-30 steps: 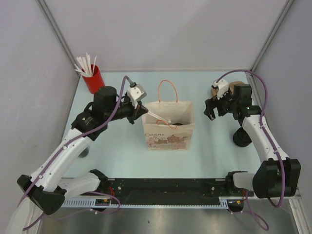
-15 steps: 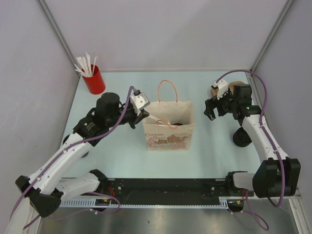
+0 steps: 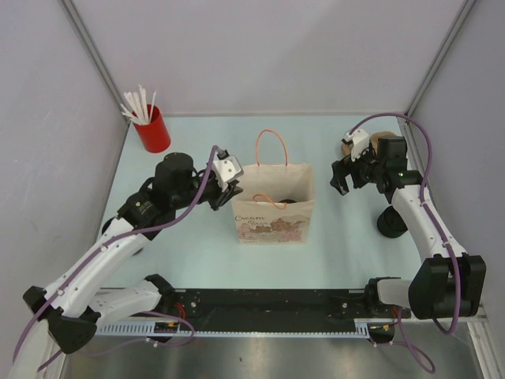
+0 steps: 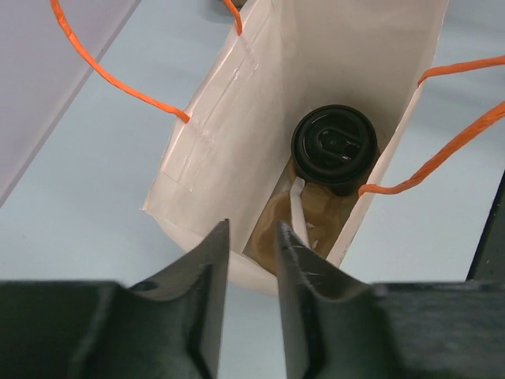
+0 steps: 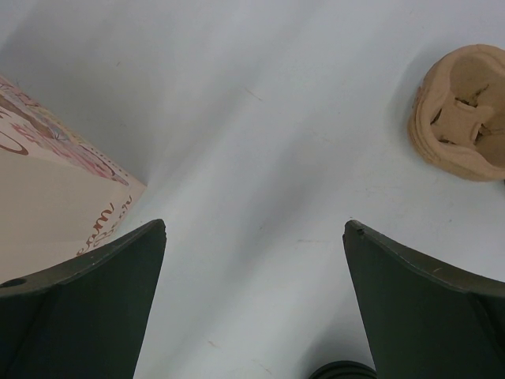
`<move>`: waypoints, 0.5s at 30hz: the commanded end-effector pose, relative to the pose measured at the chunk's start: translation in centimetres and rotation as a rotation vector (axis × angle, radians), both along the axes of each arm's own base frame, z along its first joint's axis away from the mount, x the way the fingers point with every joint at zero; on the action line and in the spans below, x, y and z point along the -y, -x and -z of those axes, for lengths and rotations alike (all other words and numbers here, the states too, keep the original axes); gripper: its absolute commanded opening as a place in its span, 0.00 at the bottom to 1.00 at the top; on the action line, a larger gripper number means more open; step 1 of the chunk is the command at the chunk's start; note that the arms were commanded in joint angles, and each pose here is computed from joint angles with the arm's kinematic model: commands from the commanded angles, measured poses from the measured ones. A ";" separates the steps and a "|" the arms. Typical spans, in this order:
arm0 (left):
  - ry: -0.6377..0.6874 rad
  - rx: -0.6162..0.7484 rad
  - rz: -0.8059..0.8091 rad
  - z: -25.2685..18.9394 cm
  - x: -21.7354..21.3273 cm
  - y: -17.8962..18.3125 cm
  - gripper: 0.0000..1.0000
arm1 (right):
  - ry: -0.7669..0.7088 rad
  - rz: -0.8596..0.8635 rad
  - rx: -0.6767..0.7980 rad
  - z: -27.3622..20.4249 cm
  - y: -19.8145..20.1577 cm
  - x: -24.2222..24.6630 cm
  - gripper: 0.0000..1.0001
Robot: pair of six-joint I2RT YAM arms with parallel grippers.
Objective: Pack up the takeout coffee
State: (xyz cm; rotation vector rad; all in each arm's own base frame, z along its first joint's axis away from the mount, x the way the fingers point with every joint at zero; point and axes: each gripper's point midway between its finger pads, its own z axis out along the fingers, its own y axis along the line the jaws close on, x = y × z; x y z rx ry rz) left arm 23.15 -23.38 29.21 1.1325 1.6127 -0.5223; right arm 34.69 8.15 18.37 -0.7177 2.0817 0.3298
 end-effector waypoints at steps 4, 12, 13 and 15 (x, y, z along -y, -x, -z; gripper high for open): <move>0.030 0.053 0.045 -2.3 0.1 1.0 0.43 | 0.008 0.005 0.000 0.1 -0.1 0.3 1.00; 0.049 0.124 -0.058 -5.2 -1.6 -0.3 0.72 | 0.002 0.006 0.002 0.0 0.0 0.4 1.00; 0.052 0.129 -0.072 -5.4 -1.9 -0.5 0.76 | 0.002 0.006 0.004 -0.1 0.0 0.4 1.00; 0.058 0.141 -0.103 -5.8 -2.5 -1.0 0.84 | 0.000 0.004 0.005 -0.2 0.0 0.4 1.00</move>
